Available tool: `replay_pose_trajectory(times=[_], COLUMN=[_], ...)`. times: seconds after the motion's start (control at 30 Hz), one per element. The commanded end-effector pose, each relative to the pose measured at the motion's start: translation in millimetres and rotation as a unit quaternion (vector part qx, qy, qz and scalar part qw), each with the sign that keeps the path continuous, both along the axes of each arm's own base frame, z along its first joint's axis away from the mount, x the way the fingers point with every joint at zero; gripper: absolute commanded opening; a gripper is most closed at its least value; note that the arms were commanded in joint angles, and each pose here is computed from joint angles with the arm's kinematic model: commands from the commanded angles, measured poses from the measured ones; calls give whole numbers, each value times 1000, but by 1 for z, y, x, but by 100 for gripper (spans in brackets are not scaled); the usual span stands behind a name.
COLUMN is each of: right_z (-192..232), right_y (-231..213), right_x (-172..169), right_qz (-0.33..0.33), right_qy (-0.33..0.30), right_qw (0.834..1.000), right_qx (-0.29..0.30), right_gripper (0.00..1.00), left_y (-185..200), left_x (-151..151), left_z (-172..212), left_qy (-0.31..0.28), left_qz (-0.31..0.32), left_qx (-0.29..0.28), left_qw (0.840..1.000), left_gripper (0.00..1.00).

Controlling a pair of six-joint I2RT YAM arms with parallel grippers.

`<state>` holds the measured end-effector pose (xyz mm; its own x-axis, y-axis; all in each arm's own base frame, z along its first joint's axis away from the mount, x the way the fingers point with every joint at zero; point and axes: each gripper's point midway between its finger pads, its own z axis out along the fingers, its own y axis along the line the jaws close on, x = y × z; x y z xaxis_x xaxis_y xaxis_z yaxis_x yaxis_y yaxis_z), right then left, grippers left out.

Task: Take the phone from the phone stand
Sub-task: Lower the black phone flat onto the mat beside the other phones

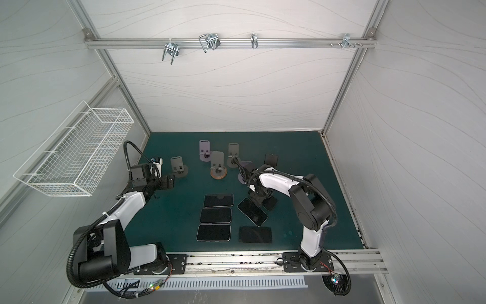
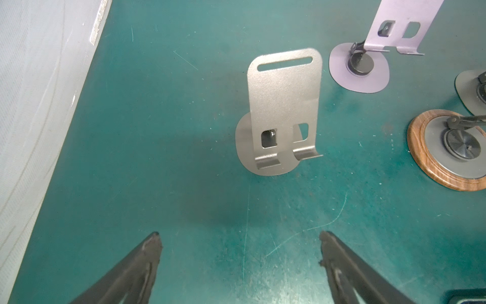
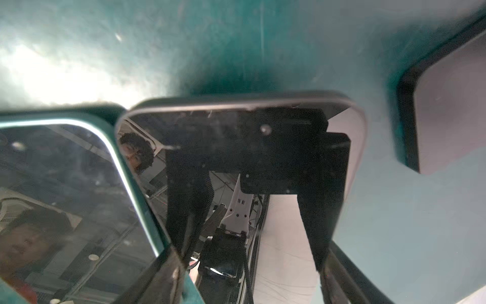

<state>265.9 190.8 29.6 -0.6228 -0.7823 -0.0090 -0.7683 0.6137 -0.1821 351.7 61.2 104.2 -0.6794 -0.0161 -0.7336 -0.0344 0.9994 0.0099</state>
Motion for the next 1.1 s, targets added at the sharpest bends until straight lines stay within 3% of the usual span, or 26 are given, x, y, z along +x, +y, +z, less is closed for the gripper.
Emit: replay_pose_trajectory(times=[0.0,1.07], right_z=[-6,-25], right_y=[0,-15], right_x=[-9,-13], right_qz=[14,-2], right_qy=[32,60], right_qw=[999,998], right_qx=[-1,-35], right_gripper=[53,64], left_y=[3,3], left_x=[9,9], left_z=[14,15], left_qy=[-22,-24], left_qz=[1,-1], left_qx=[6,6], left_qw=[1000,1000], left_gripper=[95,95])
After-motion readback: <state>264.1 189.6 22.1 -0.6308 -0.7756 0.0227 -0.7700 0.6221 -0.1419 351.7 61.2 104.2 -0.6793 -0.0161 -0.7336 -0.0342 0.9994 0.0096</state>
